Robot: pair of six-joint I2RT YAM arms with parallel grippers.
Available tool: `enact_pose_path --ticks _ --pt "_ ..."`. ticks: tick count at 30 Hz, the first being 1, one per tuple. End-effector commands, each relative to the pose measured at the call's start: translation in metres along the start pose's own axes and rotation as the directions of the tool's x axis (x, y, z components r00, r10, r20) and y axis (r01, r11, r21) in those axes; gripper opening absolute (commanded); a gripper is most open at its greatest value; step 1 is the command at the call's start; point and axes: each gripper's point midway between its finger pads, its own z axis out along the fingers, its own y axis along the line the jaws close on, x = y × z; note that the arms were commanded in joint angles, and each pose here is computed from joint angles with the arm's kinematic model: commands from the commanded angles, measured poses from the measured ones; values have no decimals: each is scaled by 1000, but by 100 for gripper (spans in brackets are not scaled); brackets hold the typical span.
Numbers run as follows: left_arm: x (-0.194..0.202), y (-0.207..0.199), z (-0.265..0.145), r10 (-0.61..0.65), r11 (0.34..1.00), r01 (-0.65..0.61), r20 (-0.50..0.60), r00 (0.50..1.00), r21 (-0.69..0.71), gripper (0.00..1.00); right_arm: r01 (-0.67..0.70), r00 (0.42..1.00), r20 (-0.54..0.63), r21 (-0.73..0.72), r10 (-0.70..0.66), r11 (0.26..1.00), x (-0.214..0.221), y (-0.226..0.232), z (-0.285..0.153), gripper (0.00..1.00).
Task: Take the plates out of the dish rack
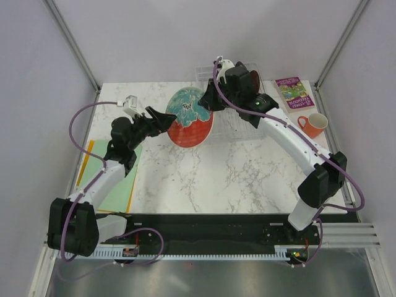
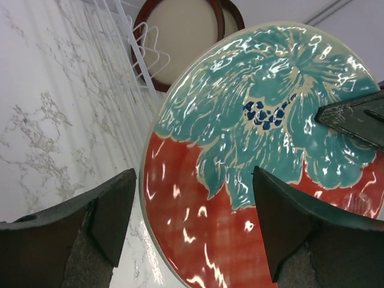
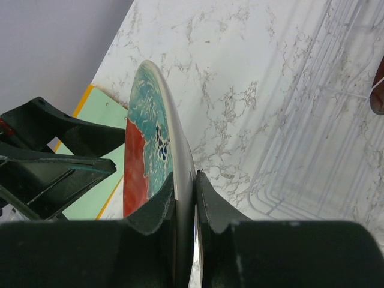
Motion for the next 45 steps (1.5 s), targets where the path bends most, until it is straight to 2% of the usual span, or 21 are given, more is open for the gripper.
enact_pose_path --ticks 1,11,15,16,17,19,21,24,26,27,28,31,33,34,35,36,37,39,40,42,45 --pt "0 -17 4 -106 986 104 6 994 133 85 5 935 344 -251 84 968 -106 68 -69 0" --pt "1 8 -5 -179 979 175 31 983 107 85 -38 933 331 -300 142 953 -98 61 -75 0" --pt "-2 0 -1 -237 955 226 33 971 192 85 -82 934 299 -353 195 932 -84 62 -67 0" --pt "-8 -11 -2 -229 944 210 46 972 255 84 -94 929 300 -378 218 921 -84 65 -67 0" --pt "-3 -7 1 -273 930 258 20 962 261 84 -109 931 284 -383 229 917 -76 63 -64 0" --pt "-5 -18 0 -273 906 254 10 962 338 81 -120 924 283 -427 258 897 -75 68 -66 0" --pt "2 -15 4 -330 878 316 -26 944 360 75 -129 923 272 -444 271 887 -68 68 -64 0" --pt "5 -17 2 -360 841 346 -48 932 416 60 -140 926 258 -441 275 887 -61 64 -58 0" --pt "8 -19 0 -364 826 355 -66 929 437 36 -145 928 253 -430 273 891 -57 60 -53 0" --pt "10 -17 1 -368 825 362 -74 927 434 12 -143 930 249 -427 269 893 -55 59 -51 0" --pt "11 -18 0 -362 825 359 -79 929 436 2 -150 932 242 -418 269 896 -51 55 -46 0" --pt "14 -17 -1 -319 850 323 -83 944 417 2 -157 936 231 -399 264 904 -45 47 -36 0" --pt "25 -6 2 -319 880 344 -127 939 329 2 -157 938 229 -384 259 910 -44 42 -32 0" --pt "17 -11 0 -238 908 255 -93 967 333 2 -158 940 225 -375 255 914 -42 38 -27 0" --pt "30 4 2 -263 930 291 -145 954 224 2 -153 945 221 -358 243 921 -40 34 -24 2" --pt "27 10 3 -241 949 261 -125 962 179 2 -153 944 225 -345 240 926 -41 29 -21 33" --pt "13 4 0 -149 971 161 -85 985 174 2 -157 944 228 -328 239 931 -41 24 -17 43" --pt "13 22 -3 -131 990 136 -92 987 45 2 -161 940 243 -300 239 940 -45 9 -14 51" --pt "-4 16 -4 -69 996 72 -59 996 47 2 -163 939 248 -286 237 944 -47 2 -10 55" --pt "-18 24 -4 -47 999 46 -53 997 -24 2 -181 937 250 -251 244 951 -52 -19 -4 66" --pt "-44 40 -1 -22 996 21 -12 1000 -81 2 -182 928 284 -216 240 959 -74 -43 -8 74"
